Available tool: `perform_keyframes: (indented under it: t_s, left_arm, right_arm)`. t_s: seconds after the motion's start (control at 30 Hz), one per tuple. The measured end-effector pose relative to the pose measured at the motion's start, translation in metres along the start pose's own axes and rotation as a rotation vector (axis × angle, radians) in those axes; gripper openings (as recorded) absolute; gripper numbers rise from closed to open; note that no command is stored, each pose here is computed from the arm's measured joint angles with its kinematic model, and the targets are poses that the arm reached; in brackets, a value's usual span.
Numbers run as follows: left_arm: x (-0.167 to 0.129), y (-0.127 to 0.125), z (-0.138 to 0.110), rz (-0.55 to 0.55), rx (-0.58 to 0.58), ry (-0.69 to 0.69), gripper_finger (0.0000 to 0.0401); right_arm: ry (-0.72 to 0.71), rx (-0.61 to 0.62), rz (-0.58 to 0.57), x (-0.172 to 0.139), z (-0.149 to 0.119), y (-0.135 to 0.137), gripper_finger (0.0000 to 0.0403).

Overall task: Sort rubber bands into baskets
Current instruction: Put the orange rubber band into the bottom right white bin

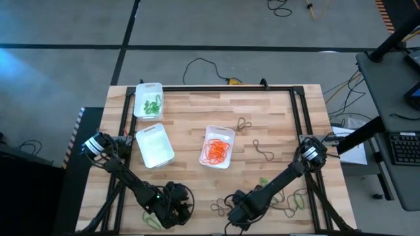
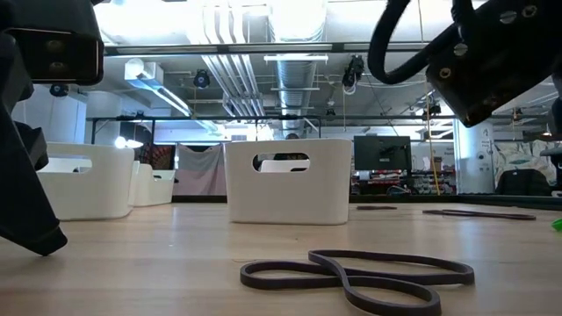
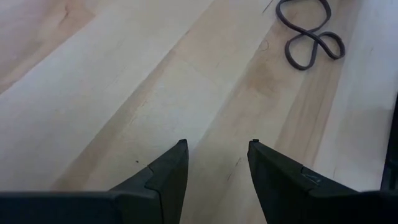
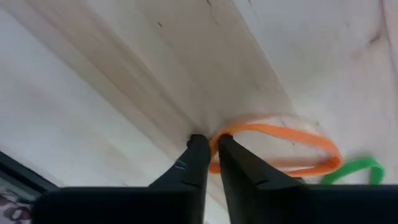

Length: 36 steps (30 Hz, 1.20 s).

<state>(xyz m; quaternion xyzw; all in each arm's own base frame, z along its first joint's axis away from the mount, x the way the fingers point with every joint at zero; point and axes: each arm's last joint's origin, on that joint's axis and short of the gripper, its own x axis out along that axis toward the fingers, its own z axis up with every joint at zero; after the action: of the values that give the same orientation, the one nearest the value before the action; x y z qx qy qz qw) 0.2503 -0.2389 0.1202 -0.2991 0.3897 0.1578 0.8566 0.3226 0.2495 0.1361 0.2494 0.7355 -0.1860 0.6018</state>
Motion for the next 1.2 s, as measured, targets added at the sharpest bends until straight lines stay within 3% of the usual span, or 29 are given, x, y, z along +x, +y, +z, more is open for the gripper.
perform_keyframes:
  t_s: [0.1,0.53,0.93,1.2]
  left_arm:
    - [0.000,0.000,0.000,-0.004,-0.002,0.000,0.0153]
    - [0.000,0.000,0.000,-0.003,-0.001,0.000,0.0153]
    - [0.000,0.000,0.000,-0.003,-0.001,0.000,0.0153]
    - [0.000,0.000,0.000,-0.004,-0.002,-0.001,0.0153]
  right_arm:
    - [0.005,-0.005,-0.005,-0.002,-0.001,-0.001,0.0014]
    - [-0.012,-0.038,0.060,-0.023,-0.007,0.012,0.0011]
    - [-0.012,-0.053,0.048,-0.017,-0.006,0.009,0.0087]
    - [0.007,-0.062,0.083,-0.007,-0.005,0.008,0.0071]
